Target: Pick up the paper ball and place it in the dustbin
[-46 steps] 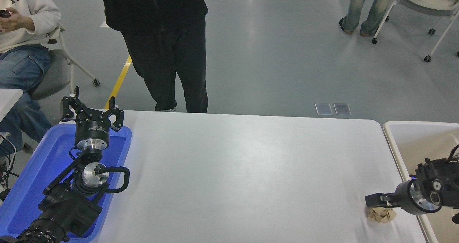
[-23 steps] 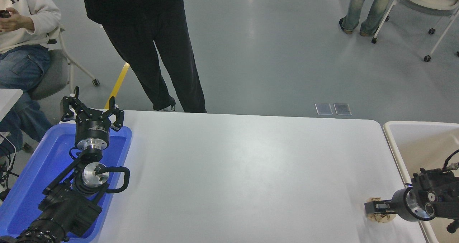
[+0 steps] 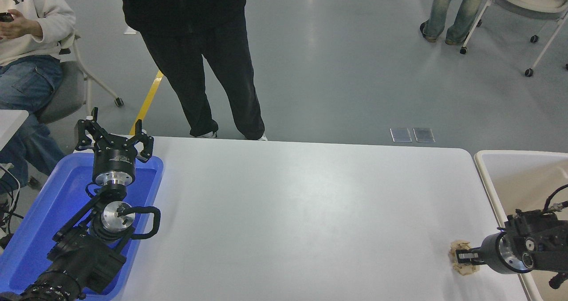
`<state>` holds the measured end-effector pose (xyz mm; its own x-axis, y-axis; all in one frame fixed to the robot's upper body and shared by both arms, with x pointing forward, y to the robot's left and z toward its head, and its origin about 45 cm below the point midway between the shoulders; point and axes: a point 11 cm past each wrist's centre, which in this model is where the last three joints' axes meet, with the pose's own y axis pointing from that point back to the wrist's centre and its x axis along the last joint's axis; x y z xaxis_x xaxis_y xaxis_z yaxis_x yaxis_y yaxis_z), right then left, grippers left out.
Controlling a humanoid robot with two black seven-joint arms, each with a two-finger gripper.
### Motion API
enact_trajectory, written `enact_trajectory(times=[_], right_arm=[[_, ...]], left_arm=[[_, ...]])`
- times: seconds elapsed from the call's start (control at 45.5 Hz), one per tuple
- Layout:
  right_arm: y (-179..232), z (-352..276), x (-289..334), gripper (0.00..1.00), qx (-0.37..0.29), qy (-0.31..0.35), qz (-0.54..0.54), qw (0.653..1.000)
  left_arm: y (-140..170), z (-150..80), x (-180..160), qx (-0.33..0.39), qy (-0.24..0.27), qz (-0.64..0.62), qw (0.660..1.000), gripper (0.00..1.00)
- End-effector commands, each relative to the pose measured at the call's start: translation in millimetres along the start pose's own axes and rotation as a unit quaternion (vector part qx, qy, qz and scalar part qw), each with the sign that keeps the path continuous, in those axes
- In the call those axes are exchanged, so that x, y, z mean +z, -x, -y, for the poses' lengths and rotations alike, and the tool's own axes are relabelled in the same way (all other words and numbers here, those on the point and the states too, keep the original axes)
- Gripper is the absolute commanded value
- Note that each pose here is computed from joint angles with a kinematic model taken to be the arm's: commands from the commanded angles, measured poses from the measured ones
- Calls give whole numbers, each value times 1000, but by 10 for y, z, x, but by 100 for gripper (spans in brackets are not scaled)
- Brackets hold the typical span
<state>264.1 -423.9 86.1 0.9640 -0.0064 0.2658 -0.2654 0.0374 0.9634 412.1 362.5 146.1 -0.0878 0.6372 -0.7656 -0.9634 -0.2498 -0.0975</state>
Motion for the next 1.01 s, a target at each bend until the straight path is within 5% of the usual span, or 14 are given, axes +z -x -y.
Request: enact_trajectory(times=[0.0, 0.703, 0.989], right_arm=[[-208, -309, 119, 0, 5, -13, 27, 1000], [-882, -2143, 231, 0, -9, -59, 15, 998], [-1378, -2774, 106, 0, 98, -55, -17, 994]], left_arm=[[0, 0, 0, 0, 0, 0, 1000, 99], [-3, 2, 7, 0, 0, 1, 1000, 99], [-3, 2, 7, 0, 0, 1, 1000, 99]])
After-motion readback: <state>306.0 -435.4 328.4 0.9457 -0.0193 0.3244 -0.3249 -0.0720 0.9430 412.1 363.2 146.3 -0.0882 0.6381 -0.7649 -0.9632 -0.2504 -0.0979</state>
